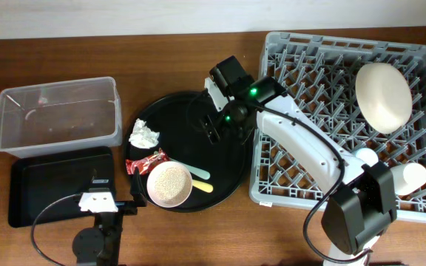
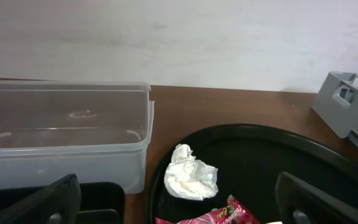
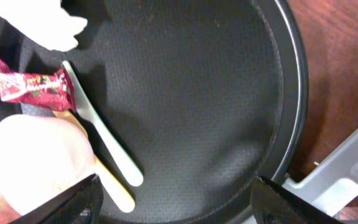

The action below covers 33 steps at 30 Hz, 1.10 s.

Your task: Sort waste into correct bins and load items into the dishwasher rack

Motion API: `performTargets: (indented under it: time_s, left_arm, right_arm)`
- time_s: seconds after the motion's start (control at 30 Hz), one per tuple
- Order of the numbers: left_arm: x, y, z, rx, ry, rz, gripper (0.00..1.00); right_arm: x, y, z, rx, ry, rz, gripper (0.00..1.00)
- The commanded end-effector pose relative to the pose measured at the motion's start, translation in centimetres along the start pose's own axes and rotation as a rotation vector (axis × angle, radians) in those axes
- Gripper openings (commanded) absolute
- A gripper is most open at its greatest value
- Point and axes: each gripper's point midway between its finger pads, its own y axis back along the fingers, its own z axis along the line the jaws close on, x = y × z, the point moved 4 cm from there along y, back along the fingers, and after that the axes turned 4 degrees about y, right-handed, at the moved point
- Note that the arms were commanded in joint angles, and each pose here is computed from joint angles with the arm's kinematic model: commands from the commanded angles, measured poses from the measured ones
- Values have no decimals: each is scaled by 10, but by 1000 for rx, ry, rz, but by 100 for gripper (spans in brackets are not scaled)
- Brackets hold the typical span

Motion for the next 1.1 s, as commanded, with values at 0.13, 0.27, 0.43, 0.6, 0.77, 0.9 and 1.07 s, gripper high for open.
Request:
performTargets:
  time_s: [0.13,0.27,0.43,0.6,0.77,0.9,1.07]
  left_arm:
    - [2,0,-6,42,-12,2,99]
    - [-19,3,-24,169,-24,-94,99]
    - [-79,18,-34,202,-42,-247,99]
    - [-114,18,-35,142,-14,6,99]
    - [-107,-5,-39,127,32,399,99]
    - [-78,-24,-49,211,90,605,99]
    - [-31,-40,-49,223,154,842,99]
  right_arm:
    - [-38,127,-14,11,-89,-361,84]
    - [-31,181,-22,31,-118,-492,99]
    - [-23,203,-23,40,-123,-532,98]
    - [-25,194,-24,39,-127,-512,98]
    - [-26,191,-25,39,-128,-504,98]
    - [-25,190,-25,40,-129,-499,98]
    - [-21,188,-25,40,-134,-477,98]
